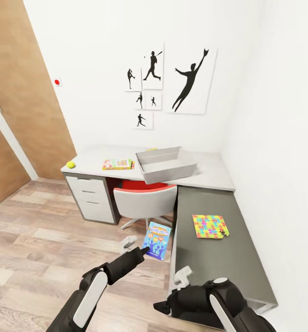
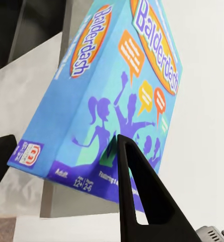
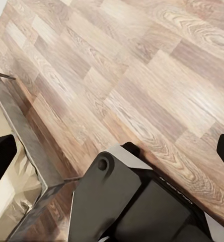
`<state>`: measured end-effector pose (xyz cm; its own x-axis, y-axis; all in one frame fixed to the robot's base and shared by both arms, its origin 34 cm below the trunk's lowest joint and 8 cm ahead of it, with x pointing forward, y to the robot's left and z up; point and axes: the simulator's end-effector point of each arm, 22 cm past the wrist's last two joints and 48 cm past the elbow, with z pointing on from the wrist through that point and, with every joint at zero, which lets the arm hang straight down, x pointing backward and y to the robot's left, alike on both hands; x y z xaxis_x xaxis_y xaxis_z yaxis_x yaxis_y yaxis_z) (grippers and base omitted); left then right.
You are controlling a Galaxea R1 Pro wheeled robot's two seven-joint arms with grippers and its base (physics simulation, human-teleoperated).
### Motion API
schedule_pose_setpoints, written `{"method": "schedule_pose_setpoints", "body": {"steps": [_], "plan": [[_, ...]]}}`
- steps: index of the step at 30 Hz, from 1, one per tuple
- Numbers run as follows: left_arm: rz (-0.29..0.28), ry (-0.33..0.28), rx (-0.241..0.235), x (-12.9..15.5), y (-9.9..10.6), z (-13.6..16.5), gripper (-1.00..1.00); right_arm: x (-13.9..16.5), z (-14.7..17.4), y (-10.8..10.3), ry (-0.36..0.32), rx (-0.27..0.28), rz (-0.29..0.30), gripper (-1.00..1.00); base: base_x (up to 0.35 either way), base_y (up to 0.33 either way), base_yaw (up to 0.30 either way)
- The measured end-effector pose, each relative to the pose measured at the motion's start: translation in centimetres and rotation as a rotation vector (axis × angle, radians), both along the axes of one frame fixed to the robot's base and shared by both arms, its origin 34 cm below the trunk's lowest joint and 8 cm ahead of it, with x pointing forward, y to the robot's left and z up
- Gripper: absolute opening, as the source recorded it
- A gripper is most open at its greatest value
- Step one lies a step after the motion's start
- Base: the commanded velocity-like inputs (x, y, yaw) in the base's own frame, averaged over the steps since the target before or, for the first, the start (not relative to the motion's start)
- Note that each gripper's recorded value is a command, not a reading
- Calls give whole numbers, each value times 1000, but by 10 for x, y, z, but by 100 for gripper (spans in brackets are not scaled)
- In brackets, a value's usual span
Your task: Put all the toys in the child's room - the three board games (two on the bed and one on the table), the two jigsaw puzzles on the table, and the tennis ball on the table - inside the toy box on the table in the child's room.
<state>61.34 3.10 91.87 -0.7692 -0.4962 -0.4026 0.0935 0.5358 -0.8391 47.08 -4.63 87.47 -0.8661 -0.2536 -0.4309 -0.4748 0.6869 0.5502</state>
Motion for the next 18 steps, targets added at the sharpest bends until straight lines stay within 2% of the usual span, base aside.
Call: {"method": "schedule_pose_setpoints", "body": {"steps": [18], "plan": [[0,1,0,0,0,0,-100,0,1,0,-2,0,0,100,0,0,293]]}}
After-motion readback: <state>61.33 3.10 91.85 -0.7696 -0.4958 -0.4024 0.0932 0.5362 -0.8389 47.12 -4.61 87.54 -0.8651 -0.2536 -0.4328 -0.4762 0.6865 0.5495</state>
